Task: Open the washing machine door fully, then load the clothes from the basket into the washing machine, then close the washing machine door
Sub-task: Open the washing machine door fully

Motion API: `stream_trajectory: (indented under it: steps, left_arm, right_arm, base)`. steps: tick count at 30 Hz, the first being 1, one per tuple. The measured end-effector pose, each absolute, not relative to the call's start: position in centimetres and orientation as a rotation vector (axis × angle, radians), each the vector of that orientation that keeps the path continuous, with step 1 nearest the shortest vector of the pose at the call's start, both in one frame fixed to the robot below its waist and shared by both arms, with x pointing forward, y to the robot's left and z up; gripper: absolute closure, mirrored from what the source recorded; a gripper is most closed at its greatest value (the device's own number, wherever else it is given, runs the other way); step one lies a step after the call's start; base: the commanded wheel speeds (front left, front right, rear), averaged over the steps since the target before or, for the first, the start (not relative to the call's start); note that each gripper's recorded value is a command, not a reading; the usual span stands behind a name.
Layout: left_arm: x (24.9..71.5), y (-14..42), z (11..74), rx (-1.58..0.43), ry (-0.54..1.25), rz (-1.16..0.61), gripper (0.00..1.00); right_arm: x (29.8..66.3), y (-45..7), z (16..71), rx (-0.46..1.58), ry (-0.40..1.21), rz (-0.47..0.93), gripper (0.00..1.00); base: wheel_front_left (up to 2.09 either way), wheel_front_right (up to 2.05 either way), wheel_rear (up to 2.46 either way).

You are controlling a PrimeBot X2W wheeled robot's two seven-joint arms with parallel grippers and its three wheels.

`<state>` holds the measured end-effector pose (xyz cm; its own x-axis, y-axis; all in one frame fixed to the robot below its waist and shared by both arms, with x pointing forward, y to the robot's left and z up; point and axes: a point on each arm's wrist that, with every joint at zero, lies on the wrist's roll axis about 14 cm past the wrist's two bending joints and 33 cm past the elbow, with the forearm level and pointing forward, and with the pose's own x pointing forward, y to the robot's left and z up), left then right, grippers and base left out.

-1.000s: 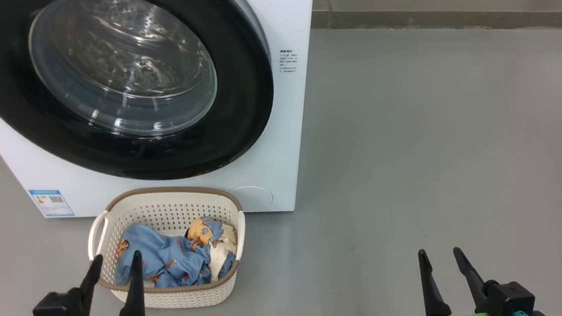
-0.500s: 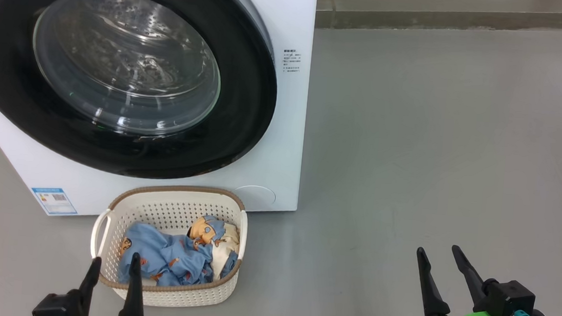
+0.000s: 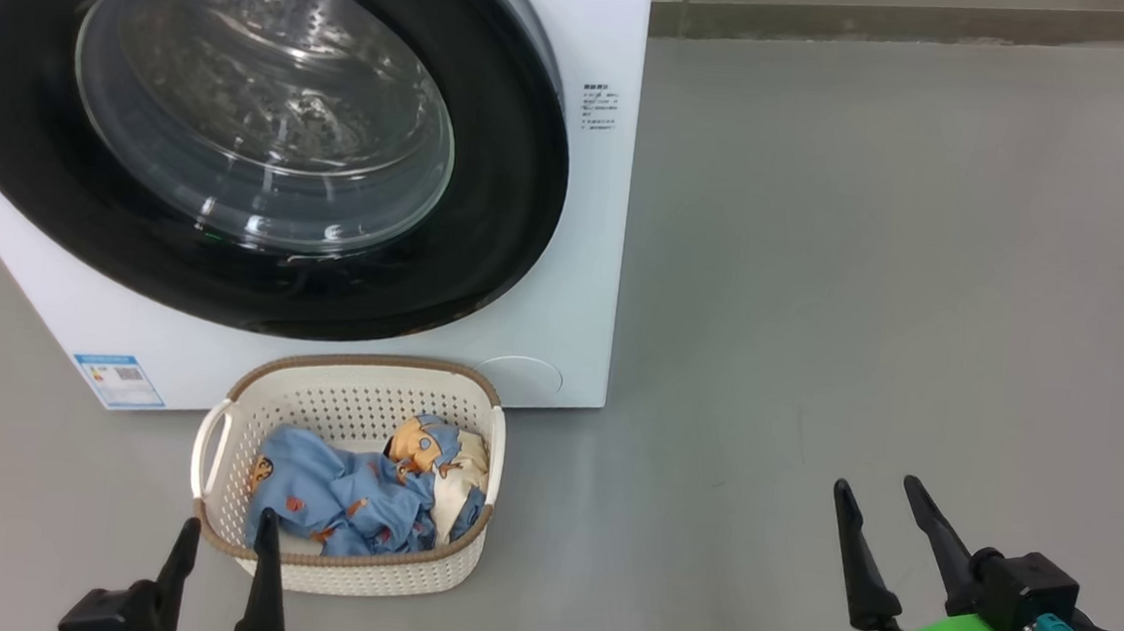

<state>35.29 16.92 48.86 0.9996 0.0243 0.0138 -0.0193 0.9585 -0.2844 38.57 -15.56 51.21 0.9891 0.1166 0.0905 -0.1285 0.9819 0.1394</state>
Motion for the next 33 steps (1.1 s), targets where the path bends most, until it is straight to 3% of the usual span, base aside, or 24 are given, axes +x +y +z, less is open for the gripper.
stream_trajectory:
  steps: [1,5,9,20,33]
  left_arm:
    - [35.3,17.1,48.7,-0.294,-0.013,0.030,0.00]
    - [35.2,17.4,48.3,-0.293,-0.003,0.043,0.00]
    - [35.1,17.7,48.0,-0.295,0.007,0.056,0.00]
    - [36.2,18.4,47.4,-0.329,0.024,0.086,0.00]
    - [38.4,18.5,46.3,-0.365,0.053,0.097,0.00]
  right_arm:
    - [38.6,-15.4,51.4,0.165,-0.087,0.126,1.00]
    - [38.9,-14.7,51.8,0.187,-0.100,0.147,1.00]
    - [39.2,-14.5,50.9,0.342,-0.069,0.131,1.00]
    - [44.5,-12.3,49.2,0.964,0.037,0.072,1.00]
    - [54.1,-9.5,53.3,0.997,0.078,0.260,1.00]
  base:
    - [0.00,0.00,0.00]
    - [0.00,0.00,0.00]
    - [0.00,0.00,0.00]
    - [0.00,0.00,0.00]
    - [0.00,0.00,0.00]
